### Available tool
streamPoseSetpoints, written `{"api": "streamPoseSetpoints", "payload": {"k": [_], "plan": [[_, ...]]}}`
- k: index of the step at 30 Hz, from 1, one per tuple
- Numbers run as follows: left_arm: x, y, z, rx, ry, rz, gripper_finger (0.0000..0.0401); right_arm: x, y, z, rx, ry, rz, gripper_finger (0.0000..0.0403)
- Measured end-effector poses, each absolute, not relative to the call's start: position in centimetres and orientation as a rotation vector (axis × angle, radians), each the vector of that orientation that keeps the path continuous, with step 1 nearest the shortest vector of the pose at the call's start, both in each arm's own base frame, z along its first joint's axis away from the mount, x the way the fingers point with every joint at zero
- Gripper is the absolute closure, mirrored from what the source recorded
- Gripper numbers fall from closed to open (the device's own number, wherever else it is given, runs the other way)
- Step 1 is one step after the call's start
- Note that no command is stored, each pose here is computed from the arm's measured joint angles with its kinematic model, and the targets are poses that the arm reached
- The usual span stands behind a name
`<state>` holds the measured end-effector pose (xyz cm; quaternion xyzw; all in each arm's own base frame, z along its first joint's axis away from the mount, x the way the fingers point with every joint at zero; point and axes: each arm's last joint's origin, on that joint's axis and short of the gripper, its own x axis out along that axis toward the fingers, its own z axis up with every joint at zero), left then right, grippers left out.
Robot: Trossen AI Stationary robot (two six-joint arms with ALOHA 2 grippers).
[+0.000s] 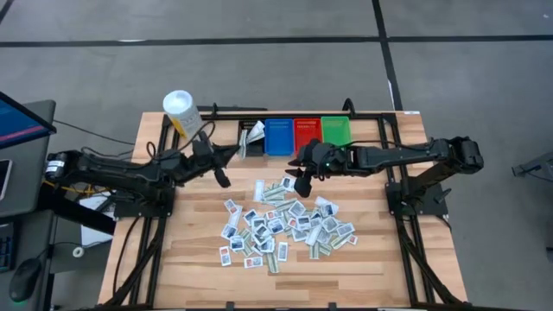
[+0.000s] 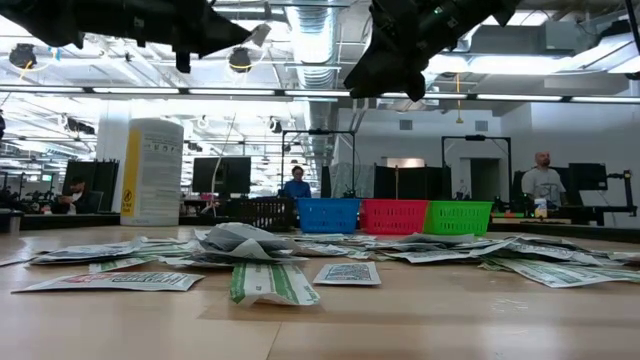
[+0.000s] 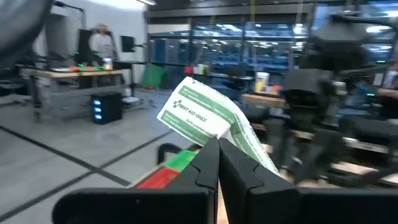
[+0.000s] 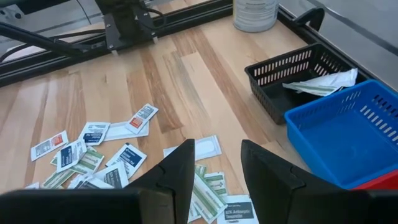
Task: Pick & Place First Aid Supplies
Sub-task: Put the green bandage pack in the black bin
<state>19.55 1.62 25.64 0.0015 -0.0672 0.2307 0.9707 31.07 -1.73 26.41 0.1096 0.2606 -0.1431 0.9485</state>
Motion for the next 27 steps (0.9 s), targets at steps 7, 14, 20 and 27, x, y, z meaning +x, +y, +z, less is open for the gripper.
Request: {"api": "streamPoseSetpoints", "payload": {"k": [7, 14, 20, 27], "plan": [[19.5, 3.5, 26.4, -0.071, -0.186, 0.554, 0.0394, 31.0, -1.9, 26.3, 0.238, 0.535, -0.306, 0.0277], [20.4, 6.5, 25.5, -0.068, -0.118, 0.579, 0.0394, 30.9, -2.8, 26.3, 0.256, 0.53, -0.343, 0.0277], [21.4, 9.8, 22.7, -0.161, 0.001, 0.533, 0.0393, 30.9, -3.5, 26.3, 0.277, 0.527, -0.368, 0.0277], [21.5, 13.5, 18.7, -0.225, 0.167, 0.558, 0.0393, 30.8, -3.9, 26.3, 0.319, 0.523, -0.392, 0.0277]]}}
